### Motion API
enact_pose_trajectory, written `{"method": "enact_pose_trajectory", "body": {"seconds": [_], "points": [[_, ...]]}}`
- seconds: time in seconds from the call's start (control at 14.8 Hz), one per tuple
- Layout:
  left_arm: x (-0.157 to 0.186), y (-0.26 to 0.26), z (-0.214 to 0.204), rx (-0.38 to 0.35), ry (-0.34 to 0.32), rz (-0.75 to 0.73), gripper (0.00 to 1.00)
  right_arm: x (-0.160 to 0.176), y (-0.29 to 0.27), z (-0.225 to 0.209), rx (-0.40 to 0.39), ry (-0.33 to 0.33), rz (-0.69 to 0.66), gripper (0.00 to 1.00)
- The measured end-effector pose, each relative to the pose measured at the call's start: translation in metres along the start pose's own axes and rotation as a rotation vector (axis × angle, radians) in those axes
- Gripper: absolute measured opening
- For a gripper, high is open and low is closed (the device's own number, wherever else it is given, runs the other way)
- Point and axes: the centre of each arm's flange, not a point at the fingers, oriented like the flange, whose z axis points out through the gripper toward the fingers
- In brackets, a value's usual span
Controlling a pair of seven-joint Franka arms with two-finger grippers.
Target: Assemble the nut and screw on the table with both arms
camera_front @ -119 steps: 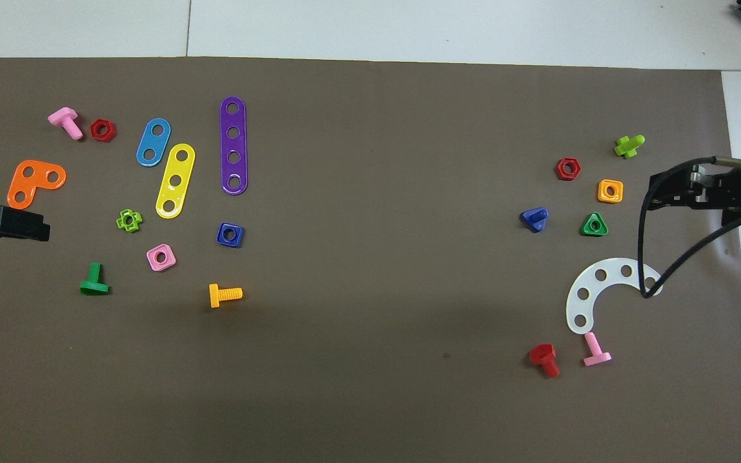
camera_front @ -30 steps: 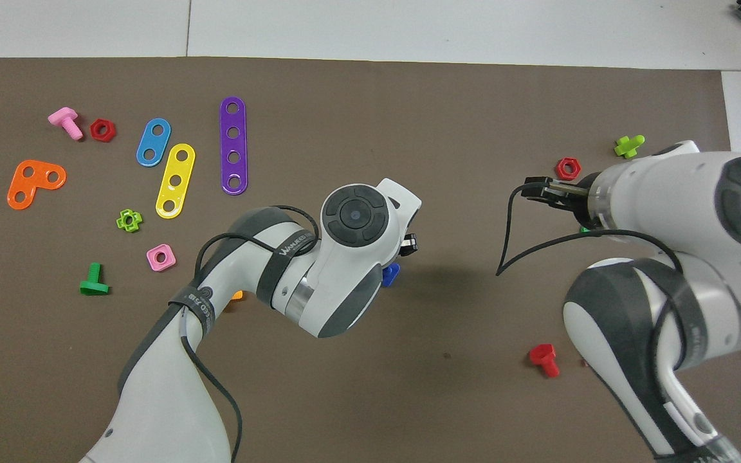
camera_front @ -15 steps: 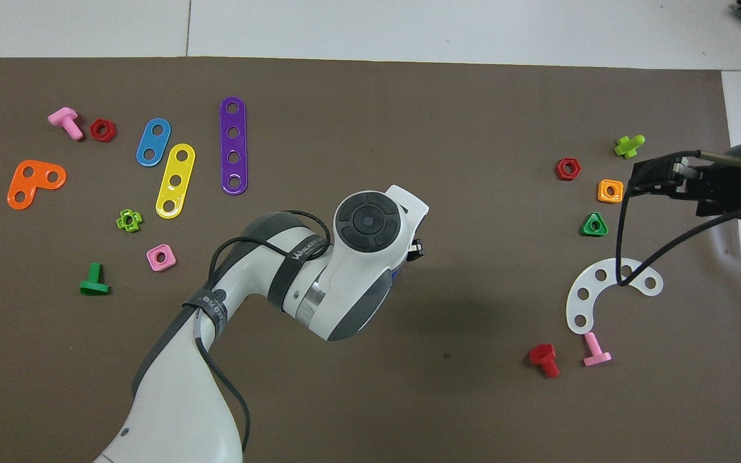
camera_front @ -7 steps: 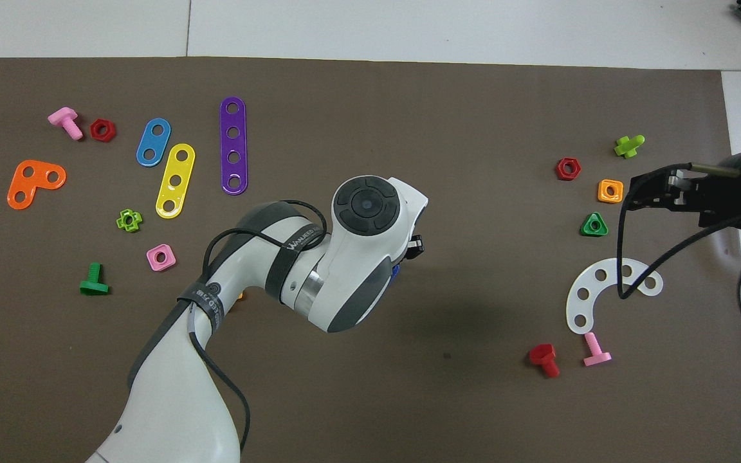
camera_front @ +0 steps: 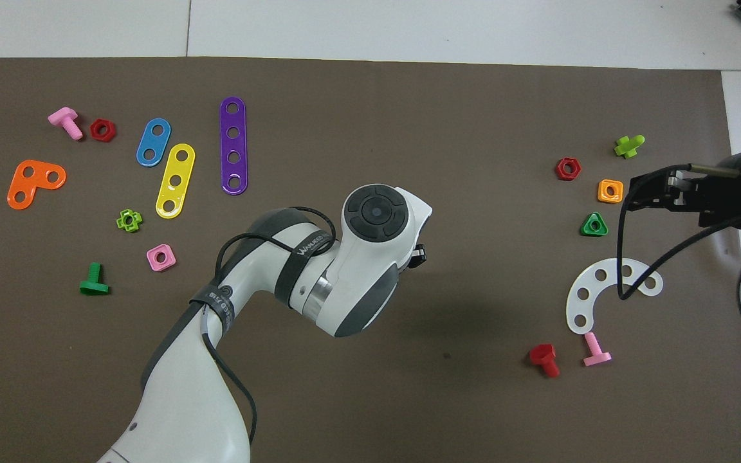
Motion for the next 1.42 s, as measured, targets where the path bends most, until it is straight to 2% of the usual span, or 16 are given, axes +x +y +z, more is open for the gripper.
{"method": "enact_pose_trajectory", "body": {"seconds": [0.27, 0.41, 0.54, 0.61, 0.68, 0.95, 1.15, 1.42], "points": [[0.000, -0.004, 0.008, -0.010, 0.015, -0.006, 0.48, 0.000, 0.000, 0.000, 0.000, 0.000, 0.000, 1.00], [0.003, -0.005, 0.004, -0.017, 0.023, -0.009, 0.63, 0.000, 0.000, 0.000, 0.000, 0.000, 0.000, 1.00], [0.010, -0.004, -0.010, -0.027, 0.034, -0.017, 0.83, 0.000, 0.000, 0.000, 0.000, 0.000, 0.000, 1.00], [0.018, -0.006, -0.023, -0.022, 0.031, -0.027, 0.96, 0.000, 0.000, 0.000, 0.000, 0.000, 0.000, 1.00], [0.029, -0.011, -0.043, -0.012, 0.025, -0.044, 1.00, 0.000, 0.000, 0.000, 0.000, 0.000, 0.000, 1.00], [0.077, -0.076, -0.154, -0.032, 0.035, -0.139, 1.00, 0.000, 0.000, 0.000, 0.000, 0.000, 0.000, 1.00], [0.084, -0.156, -0.232, -0.028, 0.018, -0.128, 1.00, 0.000, 0.000, 0.000, 0.000, 0.000, 0.000, 1.00], [0.106, -0.295, -0.287, 0.009, 0.033, -0.013, 1.00, 0.000, 0.000, 0.000, 0.000, 0.000, 0.000, 1.00]]}}
